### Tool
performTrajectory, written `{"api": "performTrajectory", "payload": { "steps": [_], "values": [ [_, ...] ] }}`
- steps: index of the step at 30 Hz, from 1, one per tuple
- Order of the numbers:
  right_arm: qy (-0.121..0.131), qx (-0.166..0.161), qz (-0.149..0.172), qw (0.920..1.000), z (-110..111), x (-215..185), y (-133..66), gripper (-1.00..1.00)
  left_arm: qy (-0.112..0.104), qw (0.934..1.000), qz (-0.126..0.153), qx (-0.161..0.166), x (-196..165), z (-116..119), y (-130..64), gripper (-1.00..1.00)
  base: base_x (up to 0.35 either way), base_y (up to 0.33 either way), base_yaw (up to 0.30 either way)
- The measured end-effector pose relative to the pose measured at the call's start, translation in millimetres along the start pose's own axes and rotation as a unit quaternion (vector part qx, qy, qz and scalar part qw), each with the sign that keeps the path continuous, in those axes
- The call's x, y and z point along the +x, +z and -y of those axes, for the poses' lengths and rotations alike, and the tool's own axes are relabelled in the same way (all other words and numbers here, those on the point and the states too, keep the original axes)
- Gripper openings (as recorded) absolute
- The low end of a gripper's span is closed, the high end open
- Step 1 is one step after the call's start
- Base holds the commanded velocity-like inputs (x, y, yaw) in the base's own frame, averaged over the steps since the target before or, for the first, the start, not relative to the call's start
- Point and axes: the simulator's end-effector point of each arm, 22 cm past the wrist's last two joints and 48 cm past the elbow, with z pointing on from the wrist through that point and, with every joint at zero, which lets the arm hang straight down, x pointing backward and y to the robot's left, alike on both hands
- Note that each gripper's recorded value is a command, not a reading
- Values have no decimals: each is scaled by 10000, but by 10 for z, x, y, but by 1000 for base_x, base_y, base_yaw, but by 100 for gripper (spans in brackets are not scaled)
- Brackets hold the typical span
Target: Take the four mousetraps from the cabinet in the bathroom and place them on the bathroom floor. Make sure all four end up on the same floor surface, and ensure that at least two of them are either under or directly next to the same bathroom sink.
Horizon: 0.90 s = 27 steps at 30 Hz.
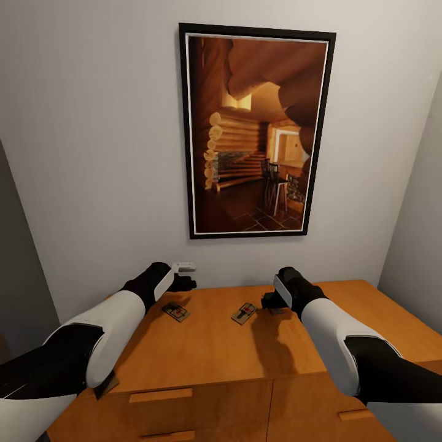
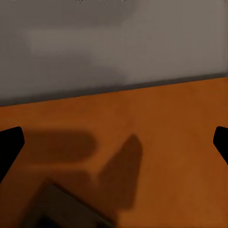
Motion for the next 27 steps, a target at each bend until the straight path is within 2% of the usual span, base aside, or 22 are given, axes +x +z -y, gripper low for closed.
{"api": "performTrajectory", "payload": {
  "steps": [9, 10, 27],
  "values": [
    [-15, 14, 0, 10000, -1, -1, -2, 100, -2, 10000, 3, 1, -2, 0, 0, 100, 0, 0, 0],
    [-15, 14, 1, 10000, -1, -1, -2, -100, -2, 10000, 3, 1, -2, 0, 0, 100, 0, 0, 0],
    [-72, 115, -30, 9999, 69, 2, -11, -100, -2, 10000, 3, 1, -1, 0, 0, 100, 0, 0, 0]
  ]
}}
